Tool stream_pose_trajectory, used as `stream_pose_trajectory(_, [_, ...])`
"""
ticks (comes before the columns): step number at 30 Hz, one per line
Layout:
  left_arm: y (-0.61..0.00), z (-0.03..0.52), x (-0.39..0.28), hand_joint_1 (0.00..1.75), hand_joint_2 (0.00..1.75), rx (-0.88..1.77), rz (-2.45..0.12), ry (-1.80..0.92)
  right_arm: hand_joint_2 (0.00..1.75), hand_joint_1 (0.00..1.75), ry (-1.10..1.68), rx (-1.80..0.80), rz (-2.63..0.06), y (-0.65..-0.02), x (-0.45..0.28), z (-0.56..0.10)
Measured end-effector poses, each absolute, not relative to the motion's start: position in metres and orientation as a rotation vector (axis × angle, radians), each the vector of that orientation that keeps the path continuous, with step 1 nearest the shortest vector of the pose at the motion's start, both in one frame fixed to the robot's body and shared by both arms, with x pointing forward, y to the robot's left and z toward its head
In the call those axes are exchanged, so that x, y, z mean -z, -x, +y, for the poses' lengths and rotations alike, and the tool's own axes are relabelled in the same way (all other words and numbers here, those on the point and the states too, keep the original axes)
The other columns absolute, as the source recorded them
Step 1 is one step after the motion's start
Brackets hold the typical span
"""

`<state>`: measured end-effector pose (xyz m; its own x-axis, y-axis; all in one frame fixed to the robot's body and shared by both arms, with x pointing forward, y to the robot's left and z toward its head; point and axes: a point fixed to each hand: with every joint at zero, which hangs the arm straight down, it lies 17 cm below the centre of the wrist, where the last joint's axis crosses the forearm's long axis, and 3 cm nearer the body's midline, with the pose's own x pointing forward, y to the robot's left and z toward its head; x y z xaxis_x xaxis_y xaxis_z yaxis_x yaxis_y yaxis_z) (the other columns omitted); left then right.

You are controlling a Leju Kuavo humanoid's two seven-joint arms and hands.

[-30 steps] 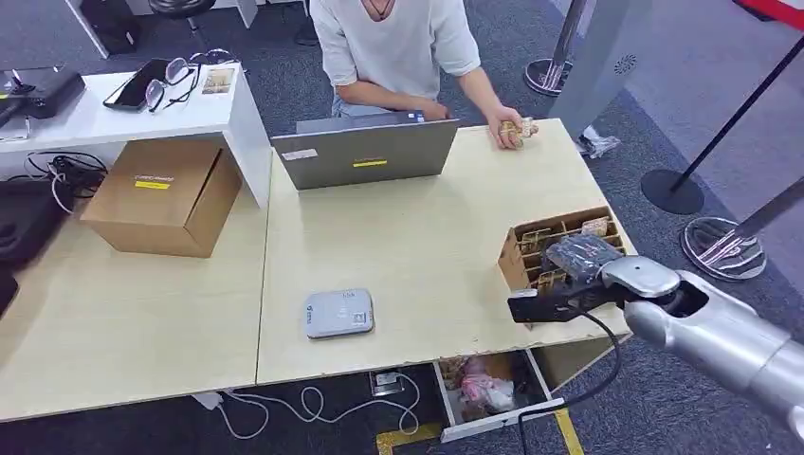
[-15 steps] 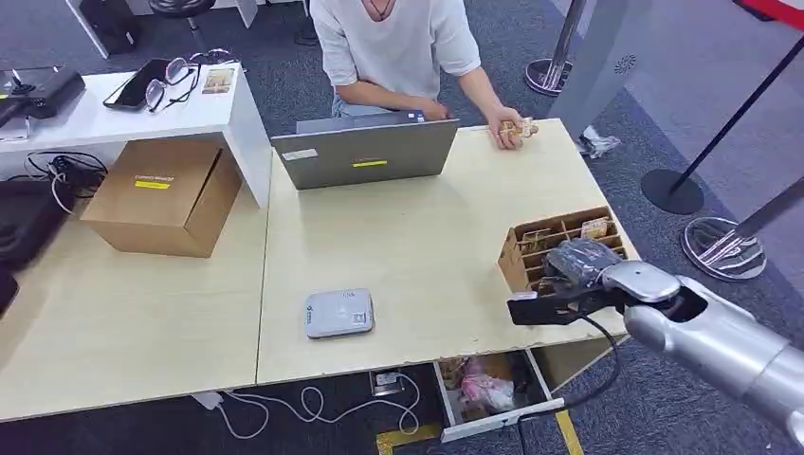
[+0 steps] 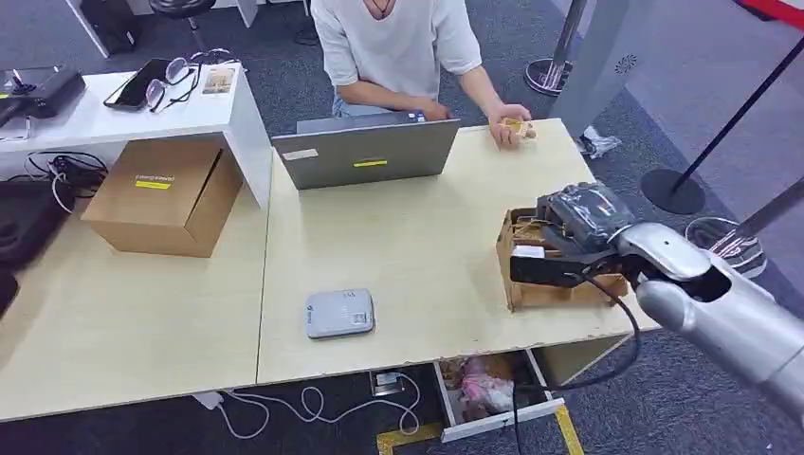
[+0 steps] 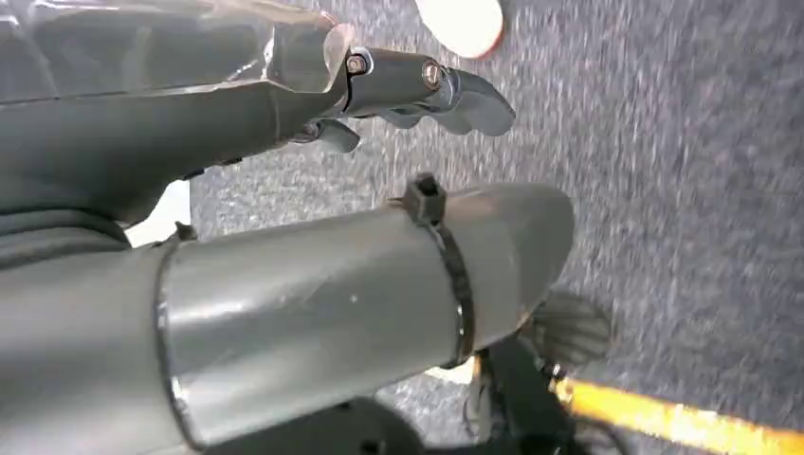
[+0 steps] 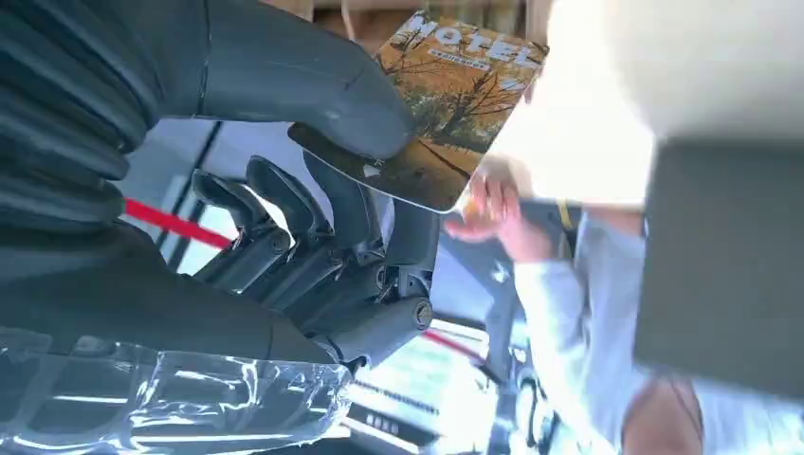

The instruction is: Pass the card to the sensor for recognition and then transmit it.

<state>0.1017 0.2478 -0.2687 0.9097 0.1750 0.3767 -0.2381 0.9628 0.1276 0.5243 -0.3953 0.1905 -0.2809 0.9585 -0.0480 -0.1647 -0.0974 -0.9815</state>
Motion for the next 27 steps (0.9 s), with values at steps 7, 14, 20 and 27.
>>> stream_pose_trajectory(7, [-0.101, 0.239, 0.270, 0.00, 0.00, -0.173, -0.346, -0.115, 1.75, 1.75, 1.060, -1.511, -1.418, -0.540, -0.258, -0.372])
stream_pose_trajectory(14, [-0.107, 0.239, 0.269, 0.00, 0.00, -0.123, -0.356, -0.114, 1.75, 1.75, 1.044, -1.463, -1.613, -0.550, -0.273, -0.316])
stream_pose_trajectory(20, [-0.112, 0.237, 0.269, 0.00, 0.00, -0.084, -0.365, -0.113, 1.75, 1.75, 1.003, -1.411, -1.715, -0.559, -0.268, -0.273])
stream_pose_trajectory(27, [-0.123, 0.238, 0.267, 0.00, 0.00, -0.052, -0.363, -0.123, 1.75, 1.75, 1.060, -1.306, -1.867, -0.579, -0.275, -0.208])
